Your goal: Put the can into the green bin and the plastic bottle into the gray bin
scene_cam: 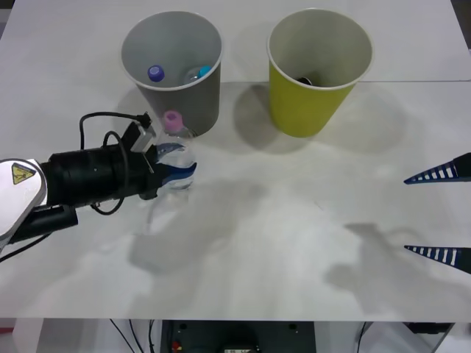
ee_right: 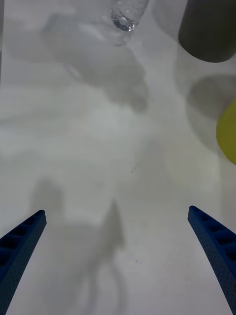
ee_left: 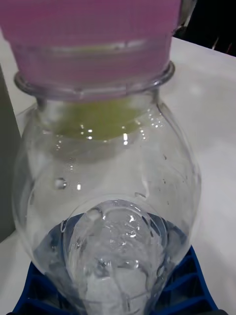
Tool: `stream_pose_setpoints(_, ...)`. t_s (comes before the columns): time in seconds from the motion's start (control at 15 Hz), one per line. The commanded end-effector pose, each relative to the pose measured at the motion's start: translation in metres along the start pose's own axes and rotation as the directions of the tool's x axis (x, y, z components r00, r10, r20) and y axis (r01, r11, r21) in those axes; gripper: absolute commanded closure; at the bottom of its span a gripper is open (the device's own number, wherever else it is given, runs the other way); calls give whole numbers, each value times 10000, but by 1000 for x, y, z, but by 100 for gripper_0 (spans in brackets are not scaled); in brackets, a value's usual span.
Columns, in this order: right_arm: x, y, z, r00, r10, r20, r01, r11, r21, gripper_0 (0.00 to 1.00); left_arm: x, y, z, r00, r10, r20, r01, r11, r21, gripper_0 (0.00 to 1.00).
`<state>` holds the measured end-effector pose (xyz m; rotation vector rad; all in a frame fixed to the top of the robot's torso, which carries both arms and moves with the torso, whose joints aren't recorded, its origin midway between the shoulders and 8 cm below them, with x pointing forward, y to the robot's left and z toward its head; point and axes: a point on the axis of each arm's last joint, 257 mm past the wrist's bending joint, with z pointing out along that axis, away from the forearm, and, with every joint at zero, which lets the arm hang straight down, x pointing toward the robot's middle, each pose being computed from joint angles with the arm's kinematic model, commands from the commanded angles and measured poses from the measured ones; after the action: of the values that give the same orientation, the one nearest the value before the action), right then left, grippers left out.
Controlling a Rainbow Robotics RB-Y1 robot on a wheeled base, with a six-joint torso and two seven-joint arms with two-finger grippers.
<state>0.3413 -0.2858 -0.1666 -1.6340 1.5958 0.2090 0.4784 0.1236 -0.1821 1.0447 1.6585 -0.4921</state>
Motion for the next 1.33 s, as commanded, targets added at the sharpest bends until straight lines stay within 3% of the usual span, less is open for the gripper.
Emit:
stream_pose_setpoints(0.07,0,0,0,10000,-1,0,1,10000,0,0,-4,0,-28,9954,-502,-811,503,9987,-5,100)
stream_pose_setpoints(0.33,0,0,0,10000,-1,0,1,10000,0,0,-15,-3,-64,9783,-838,-1893,852,9964,-5,100)
stream_pose_setpoints(0.6,0,0,0,10000,-1,0,1,10000,0,0,-43,-5,-106,9409,-884,-3269,933,9956,-8,100)
stream_pose_setpoints(0.8,0,0,0,10000,-1,0,1,10000,0,0,-62,2,-118,9172,-588,-3940,582,9982,-136,100)
stream_pose_setpoints(0.93,0,0,0,10000,-1,0,1,10000,0,0,-79,10,-121,9134,-761,-3998,664,9971,-382,100)
stream_pose_setpoints(1.33,0,0,0,10000,-1,0,1,10000,0,0,-137,51,-124,8993,-471,-4348,255,9981,-553,100)
